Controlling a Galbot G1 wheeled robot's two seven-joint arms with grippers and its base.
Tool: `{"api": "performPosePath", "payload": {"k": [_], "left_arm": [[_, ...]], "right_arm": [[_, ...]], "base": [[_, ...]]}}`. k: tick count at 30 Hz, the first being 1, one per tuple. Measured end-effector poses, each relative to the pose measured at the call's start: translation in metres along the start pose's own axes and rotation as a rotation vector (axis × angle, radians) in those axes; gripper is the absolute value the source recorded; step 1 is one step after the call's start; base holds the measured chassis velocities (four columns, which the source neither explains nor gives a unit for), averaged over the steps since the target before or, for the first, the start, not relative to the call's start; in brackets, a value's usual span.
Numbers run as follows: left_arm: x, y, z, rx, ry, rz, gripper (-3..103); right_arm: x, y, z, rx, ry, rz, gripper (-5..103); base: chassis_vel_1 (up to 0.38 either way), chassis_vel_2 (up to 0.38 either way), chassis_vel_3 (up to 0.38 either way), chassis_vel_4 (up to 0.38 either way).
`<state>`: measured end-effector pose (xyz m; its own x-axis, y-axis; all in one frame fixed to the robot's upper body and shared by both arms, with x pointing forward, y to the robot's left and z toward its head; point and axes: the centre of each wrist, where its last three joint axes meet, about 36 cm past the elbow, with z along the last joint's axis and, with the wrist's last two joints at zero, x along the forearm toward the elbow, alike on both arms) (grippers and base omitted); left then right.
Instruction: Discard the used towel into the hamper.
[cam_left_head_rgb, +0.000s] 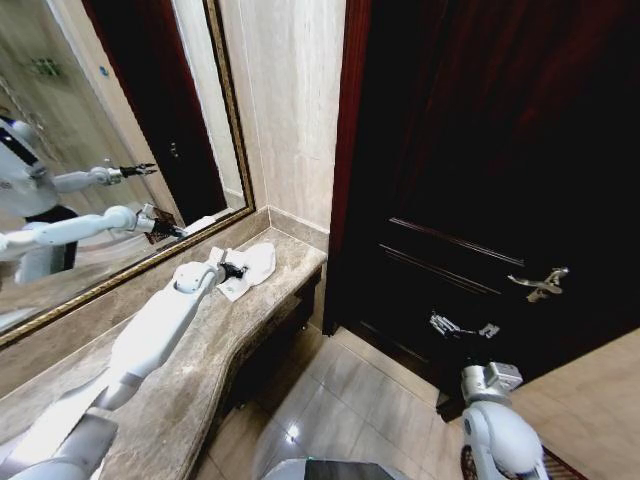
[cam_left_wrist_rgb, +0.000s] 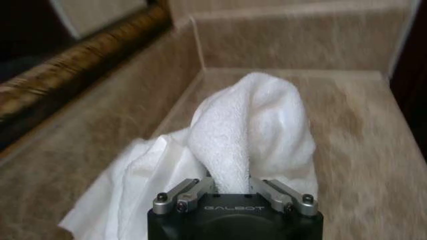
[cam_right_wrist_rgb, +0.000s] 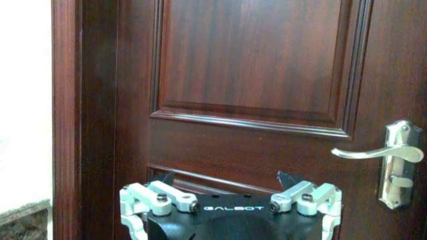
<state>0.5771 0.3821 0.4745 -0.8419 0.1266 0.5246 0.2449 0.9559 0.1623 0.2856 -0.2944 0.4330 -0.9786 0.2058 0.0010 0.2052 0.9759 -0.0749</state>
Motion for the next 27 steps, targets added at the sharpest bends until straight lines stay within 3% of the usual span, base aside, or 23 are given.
{"api": "performPosePath", "payload": {"k": [1,2,3,5,8,15,20,27], "left_arm": [[0.007,0.000,0.003,0.049,-0.089,0.005,11],[0.012,0.000,0.005,0.065,-0.140,0.005,11],[0.012,0.000,0.005,0.065,-0.140,0.005,11],[0.035,-0.005,0.006,0.084,-0.272,0.004,11],[0.051,-0.013,0.006,0.100,-0.315,-0.009,11],[0.138,-0.068,0.006,0.186,-0.503,-0.087,11],[0.175,-0.101,0.024,0.236,-0.526,-0.190,11],[0.208,-0.120,0.055,0.194,-0.590,-0.251,11]], "right_arm": [[0.000,0.002,-0.001,-0.002,-0.003,-0.003,100],[0.000,0.003,-0.002,-0.004,-0.004,-0.006,100],[0.000,0.003,-0.002,-0.004,-0.004,-0.006,100],[0.000,0.006,-0.003,-0.007,-0.008,-0.013,100],[-0.001,0.007,-0.004,-0.010,-0.013,-0.016,100],[0.000,0.010,-0.015,-0.030,-0.032,-0.034,100],[0.002,0.007,-0.020,-0.038,-0.040,-0.043,100],[0.007,0.004,-0.031,-0.042,-0.052,-0.069,100]], "base": [[0.000,0.000,0.000,0.000],[0.000,0.000,0.000,0.000],[0.000,0.000,0.000,0.000],[0.000,0.000,0.000,0.000],[0.000,0.000,0.000,0.000],[0.000,0.000,0.000,0.000],[0.000,0.000,0.000,0.000],[0.000,0.000,0.000,0.000]]}}
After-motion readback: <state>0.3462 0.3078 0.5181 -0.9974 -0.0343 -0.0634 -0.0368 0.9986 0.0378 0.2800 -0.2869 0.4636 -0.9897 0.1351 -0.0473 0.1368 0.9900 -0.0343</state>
